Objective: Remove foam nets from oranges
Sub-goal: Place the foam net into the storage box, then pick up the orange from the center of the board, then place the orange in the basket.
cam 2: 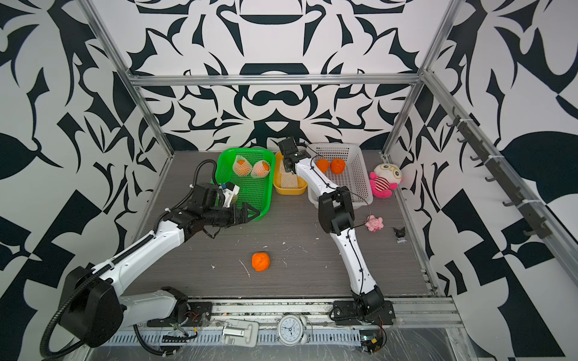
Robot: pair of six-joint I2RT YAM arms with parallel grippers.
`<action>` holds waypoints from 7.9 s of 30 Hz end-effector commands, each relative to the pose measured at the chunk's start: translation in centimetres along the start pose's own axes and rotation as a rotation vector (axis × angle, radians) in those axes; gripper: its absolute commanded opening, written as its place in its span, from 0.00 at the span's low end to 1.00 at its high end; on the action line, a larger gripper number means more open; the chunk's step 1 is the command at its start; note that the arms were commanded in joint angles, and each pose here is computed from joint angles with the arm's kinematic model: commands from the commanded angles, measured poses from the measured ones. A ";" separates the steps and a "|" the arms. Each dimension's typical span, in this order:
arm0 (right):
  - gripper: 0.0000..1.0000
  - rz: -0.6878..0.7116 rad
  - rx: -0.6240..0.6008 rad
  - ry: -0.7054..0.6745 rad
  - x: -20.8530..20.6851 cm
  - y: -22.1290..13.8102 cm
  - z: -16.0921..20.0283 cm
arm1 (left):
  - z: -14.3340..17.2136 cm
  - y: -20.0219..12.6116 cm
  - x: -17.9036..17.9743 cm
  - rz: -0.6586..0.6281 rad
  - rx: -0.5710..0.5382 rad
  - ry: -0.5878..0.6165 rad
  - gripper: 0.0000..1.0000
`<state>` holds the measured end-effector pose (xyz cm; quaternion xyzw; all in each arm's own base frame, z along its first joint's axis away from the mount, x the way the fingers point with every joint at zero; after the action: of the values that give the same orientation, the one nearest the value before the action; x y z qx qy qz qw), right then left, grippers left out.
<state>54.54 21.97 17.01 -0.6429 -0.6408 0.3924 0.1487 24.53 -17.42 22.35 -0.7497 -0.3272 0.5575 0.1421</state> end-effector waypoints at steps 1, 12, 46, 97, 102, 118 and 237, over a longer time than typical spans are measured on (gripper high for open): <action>0.00 0.007 -0.054 0.034 -0.6 -1.5 -1.8 | 0.3 -0.3 0.0 0.013 0.002 -0.001 0.99; 0.20 -0.035 -0.069 0.049 -0.2 -1.7 -2.3 | 0.5 -0.5 0.0 0.015 -0.003 -0.003 0.99; 0.56 -0.208 -0.201 0.039 -1.9 -12.2 -5.7 | 1.3 -0.9 0.4 0.002 0.013 -0.052 1.00; 0.88 -1.243 -0.639 -1.067 12.4 -25.8 26.8 | 10.3 -0.6 6.8 -0.051 0.207 -0.417 0.99; 0.89 -1.221 -0.635 -1.066 13.4 -25.0 26.7 | 10.2 -0.6 6.7 -0.052 0.202 -0.414 0.99; 0.75 -1.256 -0.616 -1.052 15.8 -23.8 26.5 | 10.1 -0.6 6.7 -0.052 0.199 -0.406 0.99; 0.24 -0.295 -0.146 0.189 -12.1 1.4 7.4 | -4.4 0.6 -0.7 0.038 0.121 -0.173 1.00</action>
<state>51.15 8.17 12.34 -0.5781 -0.7292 0.2771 0.2391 28.41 -17.55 23.16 -0.6842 -0.2983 0.6475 0.1538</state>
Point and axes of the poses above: each gripper's point midway between its finger pads, its own y axis out along the fingers, its own x axis along the line the jaws close on, z = x × y, the point moved 8 cm from there along -y, back along the fingers, and after that the axes turned 6 degrees about -y, right-handed, at the moved point
